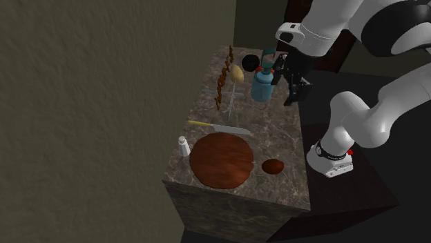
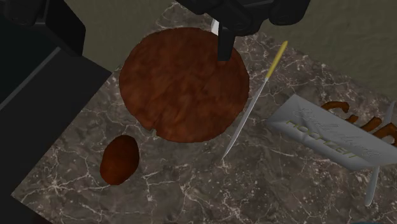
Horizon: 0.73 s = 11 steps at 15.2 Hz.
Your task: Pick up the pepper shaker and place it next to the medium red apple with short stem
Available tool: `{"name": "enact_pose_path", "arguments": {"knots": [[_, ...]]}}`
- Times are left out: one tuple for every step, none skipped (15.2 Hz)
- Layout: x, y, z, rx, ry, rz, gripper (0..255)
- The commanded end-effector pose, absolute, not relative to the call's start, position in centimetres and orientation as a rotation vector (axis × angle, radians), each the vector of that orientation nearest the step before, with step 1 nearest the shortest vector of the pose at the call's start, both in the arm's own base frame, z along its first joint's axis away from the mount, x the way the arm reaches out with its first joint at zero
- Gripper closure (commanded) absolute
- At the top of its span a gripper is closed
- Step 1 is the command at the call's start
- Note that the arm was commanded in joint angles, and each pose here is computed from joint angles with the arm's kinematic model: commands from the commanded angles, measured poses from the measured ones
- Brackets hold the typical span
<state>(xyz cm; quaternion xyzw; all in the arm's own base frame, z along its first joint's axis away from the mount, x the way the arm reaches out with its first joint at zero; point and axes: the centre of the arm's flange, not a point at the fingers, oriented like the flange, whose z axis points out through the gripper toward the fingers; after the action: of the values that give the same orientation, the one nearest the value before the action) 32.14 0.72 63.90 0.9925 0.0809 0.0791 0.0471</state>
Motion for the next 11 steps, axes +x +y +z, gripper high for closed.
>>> {"name": "enact_pose_path", "arguments": {"knots": [[32.1, 0.7, 63.9, 3.028, 0.247, 0.241, 0], [33.3, 0.5, 63.2, 3.029, 0.254, 0.235, 0], [34.4, 0.2, 62.5, 3.029, 0.261, 0.229, 0], [35.6, -0.1, 61.9, 3.030, 0.268, 0.223, 0], [36.8, -0.3, 61.2, 3.031, 0.275, 0.218, 0], [37.9, -0.6, 60.5, 3.031, 0.282, 0.212, 0], [39.0, -0.8, 59.8, 3.032, 0.289, 0.206, 0], [40.2, -1.0, 59.1, 3.032, 0.296, 0.200, 0], [41.3, -1.3, 58.3, 3.033, 0.303, 0.194, 0], [42.5, -1.5, 57.6, 3.033, 0.310, 0.188, 0], [43.6, -1.7, 56.9, 3.034, 0.317, 0.182, 0]]}}
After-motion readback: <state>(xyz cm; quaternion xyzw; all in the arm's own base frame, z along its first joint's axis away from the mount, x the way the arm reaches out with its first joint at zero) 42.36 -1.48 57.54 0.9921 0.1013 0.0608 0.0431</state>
